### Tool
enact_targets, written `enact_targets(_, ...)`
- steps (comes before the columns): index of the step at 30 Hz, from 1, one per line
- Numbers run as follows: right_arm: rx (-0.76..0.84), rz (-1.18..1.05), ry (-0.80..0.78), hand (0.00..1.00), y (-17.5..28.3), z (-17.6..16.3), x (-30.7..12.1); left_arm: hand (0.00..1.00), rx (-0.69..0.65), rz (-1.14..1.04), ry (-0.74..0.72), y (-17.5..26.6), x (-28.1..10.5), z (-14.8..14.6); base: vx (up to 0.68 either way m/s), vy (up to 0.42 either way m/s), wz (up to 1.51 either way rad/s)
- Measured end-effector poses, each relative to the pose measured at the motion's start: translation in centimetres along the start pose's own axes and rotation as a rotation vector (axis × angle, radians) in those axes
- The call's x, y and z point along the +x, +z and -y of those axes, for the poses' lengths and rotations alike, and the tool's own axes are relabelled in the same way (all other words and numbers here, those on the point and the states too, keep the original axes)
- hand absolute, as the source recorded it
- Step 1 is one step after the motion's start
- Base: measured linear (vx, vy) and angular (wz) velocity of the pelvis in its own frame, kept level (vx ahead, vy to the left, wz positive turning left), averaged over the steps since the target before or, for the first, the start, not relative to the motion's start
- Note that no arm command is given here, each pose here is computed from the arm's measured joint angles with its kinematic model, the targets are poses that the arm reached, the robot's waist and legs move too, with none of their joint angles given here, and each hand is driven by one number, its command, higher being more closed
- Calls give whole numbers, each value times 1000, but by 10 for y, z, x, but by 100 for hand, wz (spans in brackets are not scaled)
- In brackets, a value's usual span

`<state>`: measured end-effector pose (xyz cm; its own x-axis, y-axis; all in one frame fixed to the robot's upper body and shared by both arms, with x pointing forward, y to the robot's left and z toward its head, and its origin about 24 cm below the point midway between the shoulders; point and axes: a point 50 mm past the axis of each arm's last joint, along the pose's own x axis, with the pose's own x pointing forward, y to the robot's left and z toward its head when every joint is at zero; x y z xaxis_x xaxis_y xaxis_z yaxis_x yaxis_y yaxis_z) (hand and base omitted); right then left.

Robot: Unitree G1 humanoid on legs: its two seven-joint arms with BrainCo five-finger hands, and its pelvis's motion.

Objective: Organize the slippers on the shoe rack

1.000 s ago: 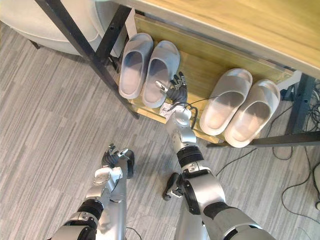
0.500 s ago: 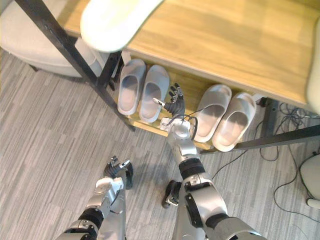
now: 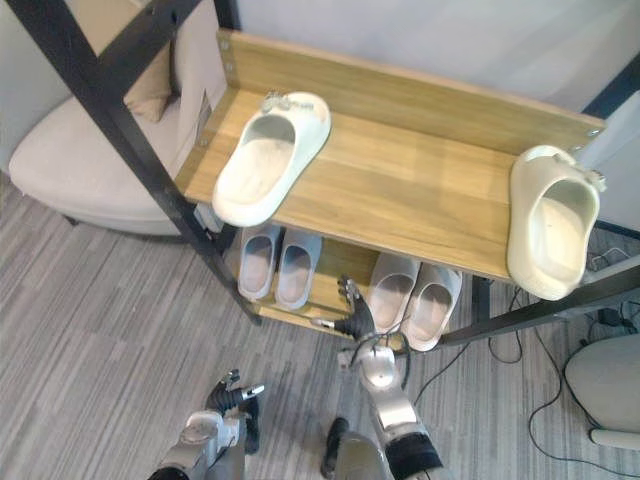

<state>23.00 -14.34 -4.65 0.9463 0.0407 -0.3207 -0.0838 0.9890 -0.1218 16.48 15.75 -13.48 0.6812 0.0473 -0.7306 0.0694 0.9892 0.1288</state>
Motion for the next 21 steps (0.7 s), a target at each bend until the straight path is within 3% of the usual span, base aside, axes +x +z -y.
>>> enact_targets(6, -71, -321, -18, 0, -79, 11, -38, 0, 67, 4, -36, -5, -3, 3, 1, 19, -13)
enact_targets(11, -56, -503, -43, 0, -117, 18, -64, 0, 127, 18, -76, -3, -3, 9, -84, 24, -1)
enact_targets(21, -20, -583, -101, 0, -131, 28, -74, 0, 263, 248, -266, 42, -11, 52, -51, 17, -3)
